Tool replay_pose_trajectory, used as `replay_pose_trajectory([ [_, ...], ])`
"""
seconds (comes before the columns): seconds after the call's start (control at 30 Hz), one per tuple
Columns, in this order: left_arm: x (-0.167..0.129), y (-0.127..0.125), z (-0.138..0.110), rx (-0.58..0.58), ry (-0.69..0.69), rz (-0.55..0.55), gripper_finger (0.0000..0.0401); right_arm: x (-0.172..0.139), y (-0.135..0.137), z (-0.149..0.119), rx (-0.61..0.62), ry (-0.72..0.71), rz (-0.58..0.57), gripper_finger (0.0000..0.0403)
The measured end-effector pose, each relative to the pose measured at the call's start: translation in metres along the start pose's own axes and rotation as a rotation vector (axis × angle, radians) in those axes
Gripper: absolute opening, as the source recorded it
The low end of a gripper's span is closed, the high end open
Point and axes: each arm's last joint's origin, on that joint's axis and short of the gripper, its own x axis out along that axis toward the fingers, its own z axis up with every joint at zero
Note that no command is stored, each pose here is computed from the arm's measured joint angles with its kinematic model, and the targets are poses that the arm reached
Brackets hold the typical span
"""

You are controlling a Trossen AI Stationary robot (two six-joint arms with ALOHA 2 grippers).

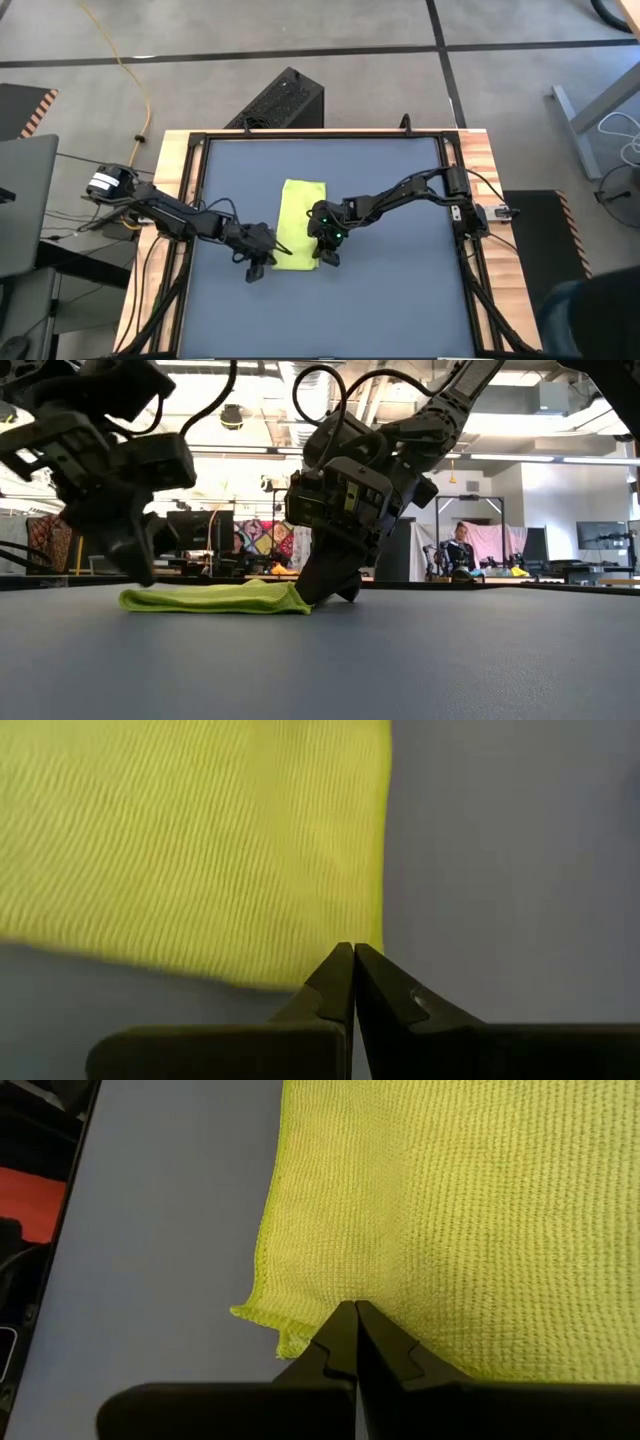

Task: Roll towel
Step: Roll the green microfiber towel

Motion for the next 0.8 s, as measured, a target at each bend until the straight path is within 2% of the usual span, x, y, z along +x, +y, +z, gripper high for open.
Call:
replay_pose_trajectory([
  [0.23,0.001,0.001,-0.001,0.019,0.012,0.016,0.0,0.0,0.0,0.001,0.013,-0.012,0.003,0.0022],
  [0.43,0.001,0.002,-0.003,0.013,0.026,0.037,0.0,-0.019,0.012,0.01,0.006,-0.042,-0.006,0.0022],
  [0.57,0.001,0.003,-0.004,0.011,0.033,0.047,0.0,-0.032,0.022,0.021,-0.055,-0.131,-0.044,0.0022],
  [0.8,0.001,-0.002,0.005,0.069,-0.065,0.003,0.0,-0.024,0.03,0.02,-0.06,-0.14,-0.026,0.0022],
])
